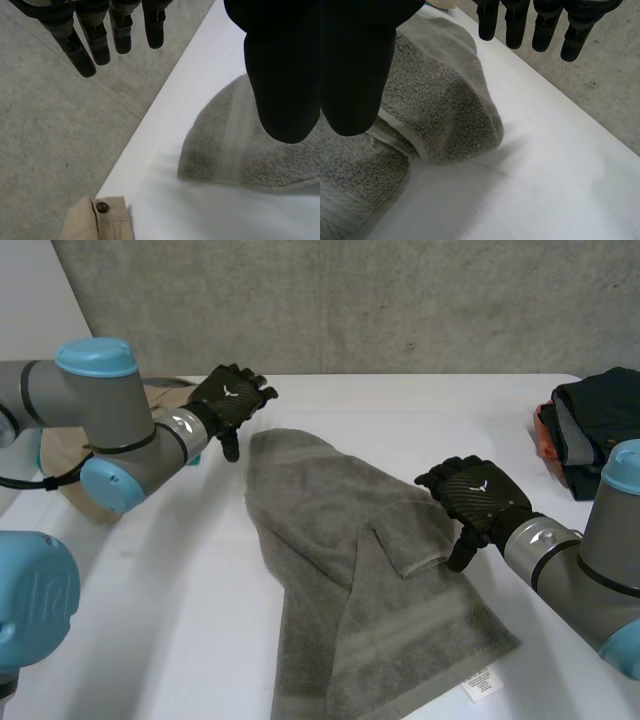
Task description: Fold the laundry.
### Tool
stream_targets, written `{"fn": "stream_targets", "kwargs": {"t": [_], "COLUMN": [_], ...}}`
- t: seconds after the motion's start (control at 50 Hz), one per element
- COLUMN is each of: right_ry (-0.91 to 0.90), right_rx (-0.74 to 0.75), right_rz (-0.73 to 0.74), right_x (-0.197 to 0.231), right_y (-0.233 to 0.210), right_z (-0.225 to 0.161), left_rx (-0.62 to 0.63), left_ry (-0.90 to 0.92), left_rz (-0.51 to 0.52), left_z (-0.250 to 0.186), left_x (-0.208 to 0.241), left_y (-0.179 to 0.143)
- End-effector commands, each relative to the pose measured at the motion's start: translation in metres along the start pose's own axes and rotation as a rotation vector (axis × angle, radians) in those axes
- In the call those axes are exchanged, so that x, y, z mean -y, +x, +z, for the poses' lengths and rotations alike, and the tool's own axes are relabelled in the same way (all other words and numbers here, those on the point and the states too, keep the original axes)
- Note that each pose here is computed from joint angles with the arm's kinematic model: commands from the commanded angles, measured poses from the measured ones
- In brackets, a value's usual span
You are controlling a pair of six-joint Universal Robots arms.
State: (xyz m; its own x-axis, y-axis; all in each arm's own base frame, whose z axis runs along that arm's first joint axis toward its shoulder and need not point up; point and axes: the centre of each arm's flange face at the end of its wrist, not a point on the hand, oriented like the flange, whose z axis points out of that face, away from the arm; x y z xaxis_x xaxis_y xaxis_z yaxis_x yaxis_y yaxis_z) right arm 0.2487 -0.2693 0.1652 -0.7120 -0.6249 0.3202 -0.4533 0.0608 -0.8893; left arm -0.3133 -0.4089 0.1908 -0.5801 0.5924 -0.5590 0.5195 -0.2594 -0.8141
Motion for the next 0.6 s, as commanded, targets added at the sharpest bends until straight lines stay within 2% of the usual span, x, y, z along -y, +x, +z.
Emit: {"fn": "stream_targets", "kwargs": {"t": [0.02, 0.16, 0.28, 0.6], "right_ry": [-0.004, -0.013, -0.017, -0.037], "right_rx": [0.021, 0.025, 0.023, 0.040], "right_rz": [0.001, -0.006, -0.013, -0.040], "right_x": [0.001, -0.001, -0.003, -0.010], "right_y": [-0.006, -0.009, -0.009, -0.014], "right_z": [-0.003, -0.002, -0.001, 0.001], "left_rx": [-0.073, -0.220, -0.291, -0.315], "left_ry": [-0.031, -0.078, -0.110, -0.120], "left_rz": [0.038, 0.151, 0.180, 0.176], "left_z": [-0.012, -0.025, -0.029, -0.019], "left_x": [-0.001, -0.012, -0.022, -0.033], "left_y": [0.004, 0.023, 0.037, 0.064]}}
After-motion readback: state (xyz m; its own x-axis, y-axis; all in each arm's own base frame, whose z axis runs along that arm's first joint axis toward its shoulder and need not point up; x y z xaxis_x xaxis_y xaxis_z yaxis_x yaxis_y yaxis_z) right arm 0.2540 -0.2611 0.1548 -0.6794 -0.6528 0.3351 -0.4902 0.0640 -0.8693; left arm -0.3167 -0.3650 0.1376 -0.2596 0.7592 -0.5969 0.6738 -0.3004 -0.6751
